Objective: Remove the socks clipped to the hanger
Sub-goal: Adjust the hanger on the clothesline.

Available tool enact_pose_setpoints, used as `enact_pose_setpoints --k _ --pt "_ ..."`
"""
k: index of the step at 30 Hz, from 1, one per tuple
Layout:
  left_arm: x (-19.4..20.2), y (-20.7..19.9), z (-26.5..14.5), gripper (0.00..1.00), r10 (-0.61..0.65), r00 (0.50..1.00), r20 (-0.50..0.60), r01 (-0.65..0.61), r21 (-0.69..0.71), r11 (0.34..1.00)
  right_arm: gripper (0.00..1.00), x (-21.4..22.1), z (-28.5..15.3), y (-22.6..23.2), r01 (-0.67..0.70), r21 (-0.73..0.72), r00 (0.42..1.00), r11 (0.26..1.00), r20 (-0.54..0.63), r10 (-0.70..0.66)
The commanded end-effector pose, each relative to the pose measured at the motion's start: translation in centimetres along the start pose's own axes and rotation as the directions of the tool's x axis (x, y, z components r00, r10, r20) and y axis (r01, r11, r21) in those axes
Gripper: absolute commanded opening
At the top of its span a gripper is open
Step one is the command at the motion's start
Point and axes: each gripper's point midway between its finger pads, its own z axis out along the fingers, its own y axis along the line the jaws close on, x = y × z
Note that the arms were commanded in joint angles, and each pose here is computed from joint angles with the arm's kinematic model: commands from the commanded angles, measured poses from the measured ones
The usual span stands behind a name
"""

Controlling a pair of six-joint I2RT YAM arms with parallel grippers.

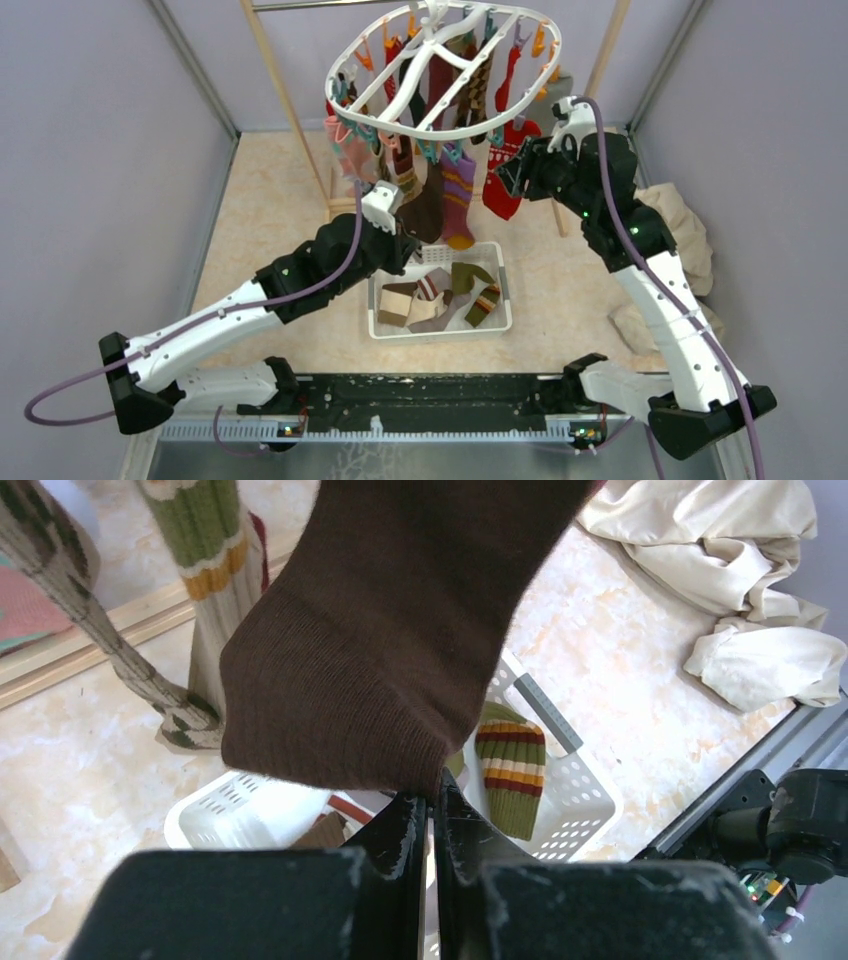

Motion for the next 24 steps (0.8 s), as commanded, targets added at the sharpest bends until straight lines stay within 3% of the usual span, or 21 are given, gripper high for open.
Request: enact_pose_setpoints --k 1,13,24 --pt "-1.8 -1.2 -0.7 0.07 -0.004 1.0 0.027 0.003 0.023 1.0 0.49 -3.5 -4.0 2.4 0.04 -0.079 0.997 0.996 0.067 -0.035" --pt "-2.0 -5.1 0.3 0.07 0.074 0.997 0.022 -0.075 0.045 0.996 0.47 -7.0 -8.3 9.2 0.086 -0.393 0.992 0.915 0.118 -0.043" --pt "-1.1 -6.2 0.2 0.07 0.112 0.994 0.017 -0.113 0.023 0.993 0.45 -7.8 -8.8 15.1 0.032 -0.668 0.994 0.744 0.101 0.048"
